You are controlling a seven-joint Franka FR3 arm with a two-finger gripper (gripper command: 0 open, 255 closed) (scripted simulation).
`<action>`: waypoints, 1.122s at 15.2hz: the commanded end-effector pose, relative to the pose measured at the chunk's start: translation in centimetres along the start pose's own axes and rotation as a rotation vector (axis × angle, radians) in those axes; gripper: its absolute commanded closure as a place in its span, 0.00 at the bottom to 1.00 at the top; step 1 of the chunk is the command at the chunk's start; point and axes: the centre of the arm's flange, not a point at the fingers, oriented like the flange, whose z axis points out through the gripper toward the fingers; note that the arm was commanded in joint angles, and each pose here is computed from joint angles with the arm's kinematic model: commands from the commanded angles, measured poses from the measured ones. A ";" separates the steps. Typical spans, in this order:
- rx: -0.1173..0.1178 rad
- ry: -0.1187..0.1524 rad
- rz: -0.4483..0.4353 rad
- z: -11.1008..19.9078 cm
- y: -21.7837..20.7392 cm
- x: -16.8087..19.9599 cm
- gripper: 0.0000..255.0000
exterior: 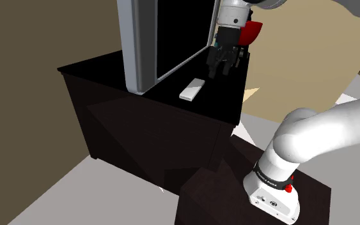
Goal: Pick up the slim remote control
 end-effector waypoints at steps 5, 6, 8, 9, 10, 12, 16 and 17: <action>-0.027 0.033 0.368 2.1 -1.3 4.3 0.00; -0.034 0.041 0.460 2.6 -1.3 5.5 0.00; -0.047 0.058 0.644 3.6 -1.1 7.8 0.00; -0.054 0.066 0.736 4.1 -0.9 8.9 0.00; -0.061 0.075 0.828 4.5 -0.5 10.0 0.00; -0.071 0.087 0.966 5.2 0.3 11.6 0.00; -0.071 0.087 0.966 7.3 0.4 11.7 0.00; -0.071 0.087 0.966 7.8 0.5 11.7 0.00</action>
